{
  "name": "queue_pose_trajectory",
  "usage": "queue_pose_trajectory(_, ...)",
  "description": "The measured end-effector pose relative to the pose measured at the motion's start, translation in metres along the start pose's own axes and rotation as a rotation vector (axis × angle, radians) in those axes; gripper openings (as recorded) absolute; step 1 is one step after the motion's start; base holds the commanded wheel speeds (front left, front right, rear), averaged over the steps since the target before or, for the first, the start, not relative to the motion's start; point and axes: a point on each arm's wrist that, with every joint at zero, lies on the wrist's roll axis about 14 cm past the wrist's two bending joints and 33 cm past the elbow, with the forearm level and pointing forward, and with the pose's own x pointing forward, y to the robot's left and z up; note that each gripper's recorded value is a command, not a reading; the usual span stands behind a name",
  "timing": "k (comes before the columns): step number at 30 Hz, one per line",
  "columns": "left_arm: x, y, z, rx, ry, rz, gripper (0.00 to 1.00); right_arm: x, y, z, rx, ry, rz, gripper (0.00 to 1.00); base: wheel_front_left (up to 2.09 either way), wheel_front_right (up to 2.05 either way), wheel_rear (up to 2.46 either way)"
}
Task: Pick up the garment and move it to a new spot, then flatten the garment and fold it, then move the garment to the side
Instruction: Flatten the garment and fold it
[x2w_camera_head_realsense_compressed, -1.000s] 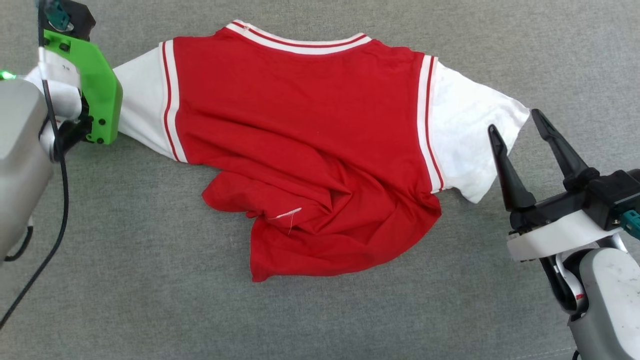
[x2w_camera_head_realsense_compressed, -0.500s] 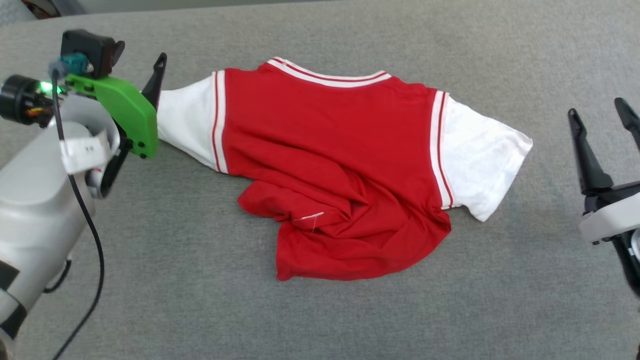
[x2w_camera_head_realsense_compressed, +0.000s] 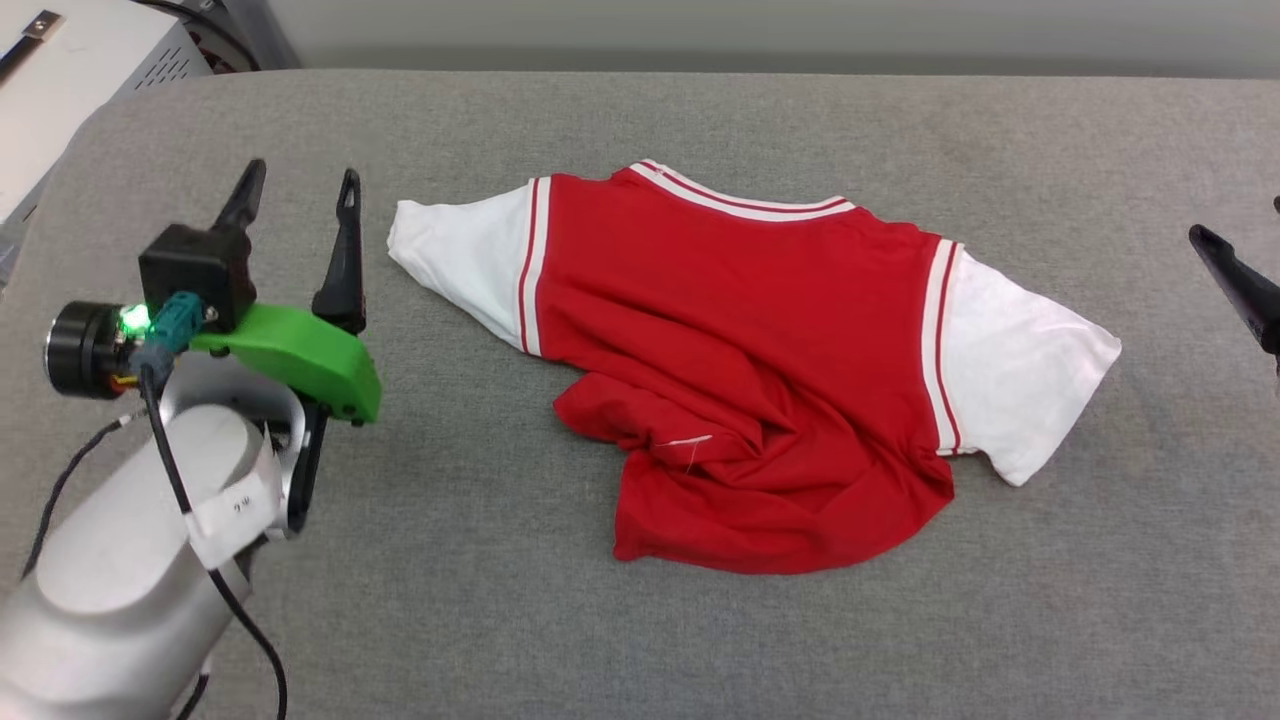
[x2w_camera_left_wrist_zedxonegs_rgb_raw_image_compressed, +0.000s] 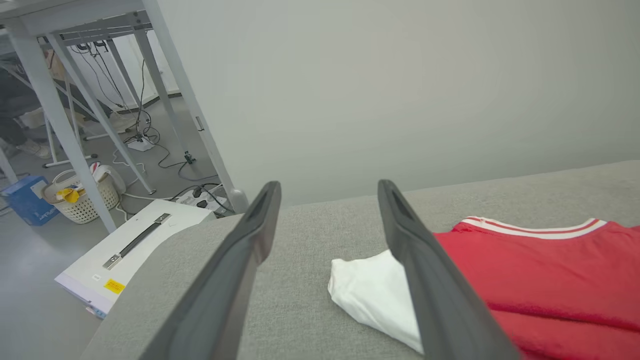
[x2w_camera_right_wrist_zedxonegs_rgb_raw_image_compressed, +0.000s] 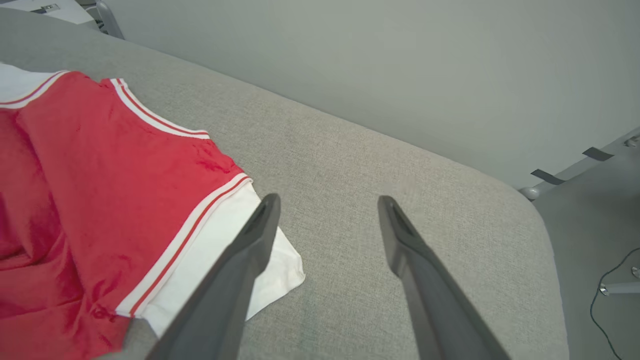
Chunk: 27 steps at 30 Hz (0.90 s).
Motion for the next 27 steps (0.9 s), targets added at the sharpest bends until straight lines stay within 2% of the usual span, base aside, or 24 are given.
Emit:
queue_pose_trajectory(5,-0.025,0.005,-0.003,-0.008,-0.026,0.068,1.00,0.006,0.002,-0.030,0.029,0.304,0.074,1.00,0.00,0.00,0.00)
queue_pose_trajectory(12,-0.042,0.002,-0.020,-0.035,-0.019,0.110,1.00,0.021,0.001,-0.067,0.032,0.579,0.101,1.00,0.00,0.00,0.00)
queue_pose_trajectory(27,-0.043,0.010,-0.062,-0.034,0.052,0.144,1.00,0.068,0.038,-0.161,0.074,0.791,0.176,1.00,0.00,0.00,0.00)
